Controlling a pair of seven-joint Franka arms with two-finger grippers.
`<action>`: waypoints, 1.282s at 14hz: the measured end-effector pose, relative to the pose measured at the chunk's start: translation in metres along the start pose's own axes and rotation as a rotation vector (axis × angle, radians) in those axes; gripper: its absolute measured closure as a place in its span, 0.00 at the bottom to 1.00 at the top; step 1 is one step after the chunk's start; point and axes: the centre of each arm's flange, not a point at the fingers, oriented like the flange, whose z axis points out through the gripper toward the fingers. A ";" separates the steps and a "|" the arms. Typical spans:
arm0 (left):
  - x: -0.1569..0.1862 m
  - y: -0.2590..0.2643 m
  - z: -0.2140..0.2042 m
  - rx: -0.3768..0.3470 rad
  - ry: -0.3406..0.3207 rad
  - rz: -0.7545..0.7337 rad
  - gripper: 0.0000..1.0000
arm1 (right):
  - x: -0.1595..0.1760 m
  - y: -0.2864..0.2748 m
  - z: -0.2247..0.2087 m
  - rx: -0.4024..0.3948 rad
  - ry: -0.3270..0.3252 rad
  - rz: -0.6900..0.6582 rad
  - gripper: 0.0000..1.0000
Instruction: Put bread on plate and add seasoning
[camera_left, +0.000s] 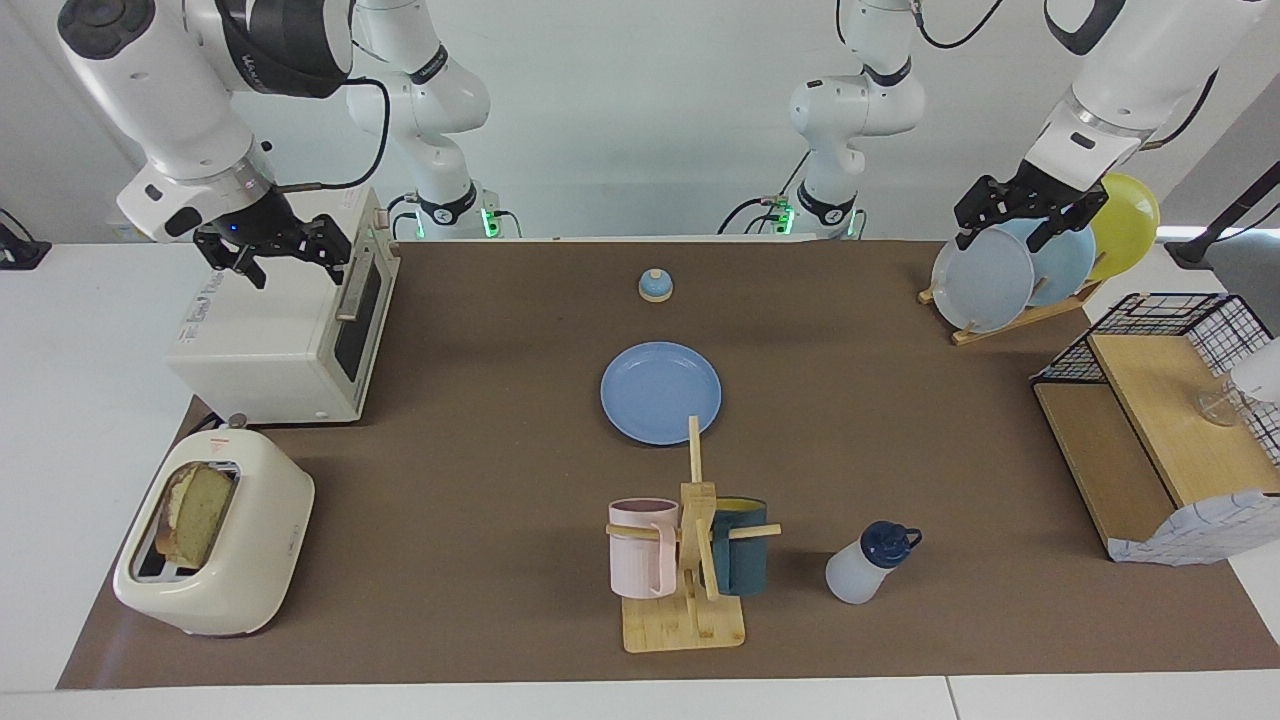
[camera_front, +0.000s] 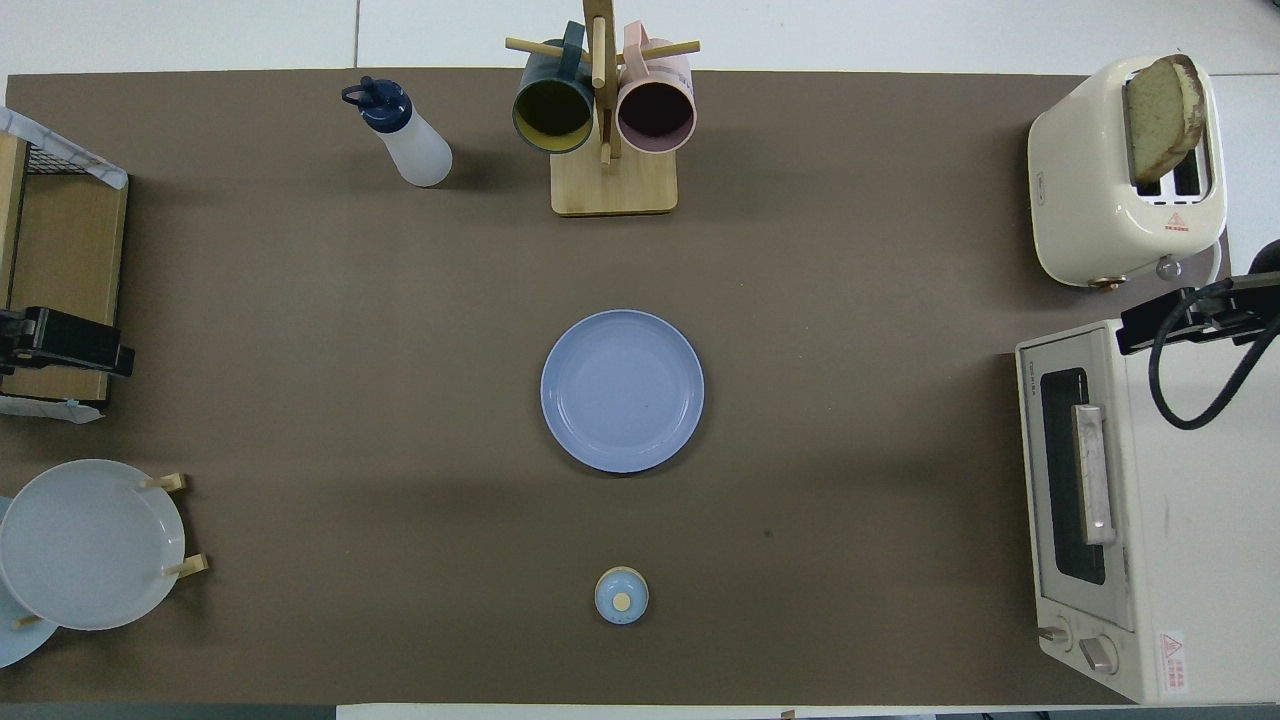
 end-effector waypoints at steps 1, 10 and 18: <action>0.000 -0.001 0.000 0.000 0.000 -0.001 0.00 | 0.000 0.000 0.000 0.000 0.000 0.000 0.00; 0.001 0.005 0.003 0.002 0.003 0.010 0.00 | 0.016 0.007 -0.012 -0.016 0.161 0.009 0.00; 0.012 0.104 0.074 -0.010 0.364 0.087 0.00 | 0.060 0.045 0.011 -0.092 0.546 -0.013 0.00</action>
